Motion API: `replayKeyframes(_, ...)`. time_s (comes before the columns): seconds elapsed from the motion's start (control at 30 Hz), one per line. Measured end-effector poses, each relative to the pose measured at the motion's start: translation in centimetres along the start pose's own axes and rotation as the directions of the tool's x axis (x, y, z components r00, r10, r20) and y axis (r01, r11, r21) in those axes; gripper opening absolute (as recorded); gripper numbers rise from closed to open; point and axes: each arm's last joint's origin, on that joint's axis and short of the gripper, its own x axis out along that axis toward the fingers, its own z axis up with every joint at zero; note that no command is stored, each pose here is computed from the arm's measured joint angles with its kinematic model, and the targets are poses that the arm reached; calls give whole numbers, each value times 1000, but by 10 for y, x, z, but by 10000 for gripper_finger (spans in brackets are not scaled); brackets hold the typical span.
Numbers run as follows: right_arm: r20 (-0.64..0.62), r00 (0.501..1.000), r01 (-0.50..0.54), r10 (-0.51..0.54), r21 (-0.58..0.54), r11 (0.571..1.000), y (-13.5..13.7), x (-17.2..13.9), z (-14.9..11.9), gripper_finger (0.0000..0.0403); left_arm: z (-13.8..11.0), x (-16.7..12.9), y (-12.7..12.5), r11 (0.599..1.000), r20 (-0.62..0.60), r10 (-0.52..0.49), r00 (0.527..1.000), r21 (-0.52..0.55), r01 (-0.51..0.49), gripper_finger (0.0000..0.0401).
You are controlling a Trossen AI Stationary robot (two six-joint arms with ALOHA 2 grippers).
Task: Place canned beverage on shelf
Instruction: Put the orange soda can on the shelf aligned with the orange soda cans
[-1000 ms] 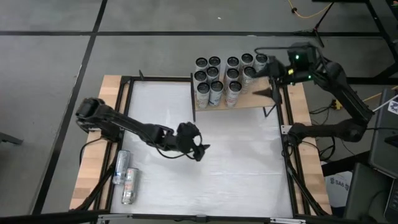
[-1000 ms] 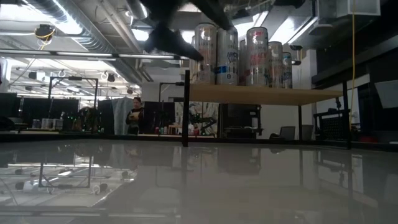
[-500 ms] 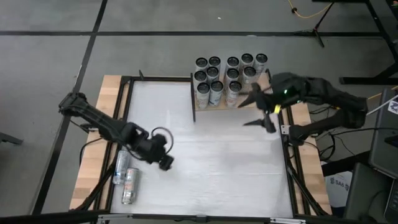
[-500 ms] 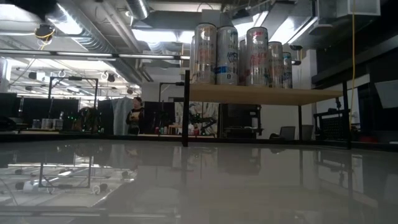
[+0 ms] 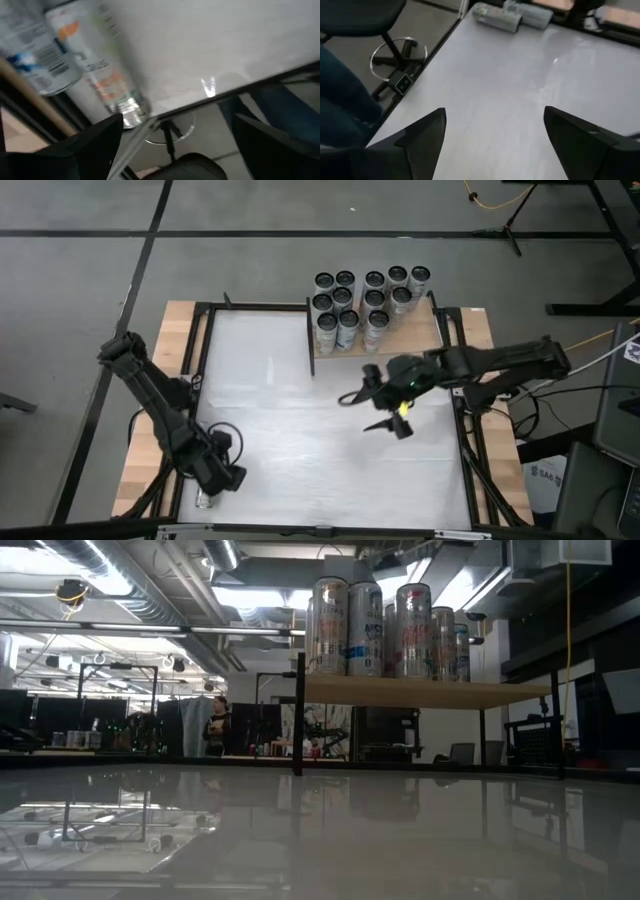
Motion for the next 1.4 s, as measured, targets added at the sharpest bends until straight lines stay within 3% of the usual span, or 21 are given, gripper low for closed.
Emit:
replayKeyframes(0.27, -67, 997, -40, 39, -7, 999, 2, 46, -4, 324, -27, 32, 11, 993, 36, 117, 993, -22, -116, 365)
replayKeyframes(0.53, -134, 990, -49, 50, 10, 999, -1, 70, -12, 324, -40, 60, 18, 980, 88, 198, 976, -6, -199, 365)
replayKeyframes(1.03, -143, 988, -52, 53, 13, 999, -2, 73, -13, 324, -46, 115, 23, 944, 201, 324, 924, -2, -330, 365)
replayKeyframes(1.27, -144, 988, -52, 54, 13, 999, -2, 73, -14, 324, -46, 129, 20, 943, 205, 325, 923, -3, -332, 362)
replayKeyframes(1.4, -144, 988, -52, 54, 13, 999, -2, 73, -14, 324, -46, 129, 19, 946, 197, 318, 927, -6, -323, 339)
